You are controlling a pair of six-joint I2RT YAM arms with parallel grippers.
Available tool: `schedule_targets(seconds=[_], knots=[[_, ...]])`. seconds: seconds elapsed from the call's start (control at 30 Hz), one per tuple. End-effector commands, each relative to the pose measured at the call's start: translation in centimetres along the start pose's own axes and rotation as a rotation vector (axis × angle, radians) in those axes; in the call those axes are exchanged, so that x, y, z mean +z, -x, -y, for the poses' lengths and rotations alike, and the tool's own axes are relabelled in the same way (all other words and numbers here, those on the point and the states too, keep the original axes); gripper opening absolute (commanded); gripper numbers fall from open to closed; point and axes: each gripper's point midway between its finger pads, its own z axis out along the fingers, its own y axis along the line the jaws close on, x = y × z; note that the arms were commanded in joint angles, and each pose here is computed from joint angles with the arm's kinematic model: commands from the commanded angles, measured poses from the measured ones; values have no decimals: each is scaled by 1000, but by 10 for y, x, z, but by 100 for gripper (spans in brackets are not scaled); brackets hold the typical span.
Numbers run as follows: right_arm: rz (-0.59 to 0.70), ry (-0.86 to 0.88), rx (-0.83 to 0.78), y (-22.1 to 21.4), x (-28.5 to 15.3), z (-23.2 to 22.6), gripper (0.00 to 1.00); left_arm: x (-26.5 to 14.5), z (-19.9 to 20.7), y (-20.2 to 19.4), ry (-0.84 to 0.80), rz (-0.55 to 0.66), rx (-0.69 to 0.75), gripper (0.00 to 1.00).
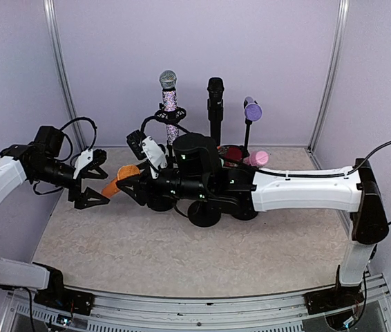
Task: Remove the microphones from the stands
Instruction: Pass from the right arm to the left, then pick up the microphone stand from the center of the board.
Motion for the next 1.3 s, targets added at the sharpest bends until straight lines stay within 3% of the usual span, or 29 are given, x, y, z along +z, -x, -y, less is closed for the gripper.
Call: schedule_targets(seconds=[0.0, 0.33, 0.4, 0.53, 0.57, 0.63, 0.73, 0.97, 1.27], knots=[[54, 156, 81, 19, 11, -18, 0, -4, 24, 4, -87, 14, 96, 85], [115, 233, 150, 28, 24, -15, 0, 0, 26, -5, -90, -20, 121, 63], [111, 228, 149, 26, 27, -14, 1, 1, 21, -6, -70, -25, 113, 51], [103, 154, 142, 20, 28, -1, 39, 4, 2, -20, -18, -84, 84, 16], [112, 125, 138, 22, 25, 4, 49, 3, -3, -26, -6, -100, 64, 12], [127, 67, 128, 24, 18, 13, 67, 1, -17, -39, 23, -124, 23, 11], [151, -30, 116, 24, 5, 30, 77, -7, -47, -61, 117, -154, -32, 14], [95, -277, 86, 0, -11, 66, 79, -19, -109, -129, 347, -291, -216, 30], [-28, -588, 15, -48, 12, 119, 73, -11, -151, -233, 579, -534, -423, 33]])
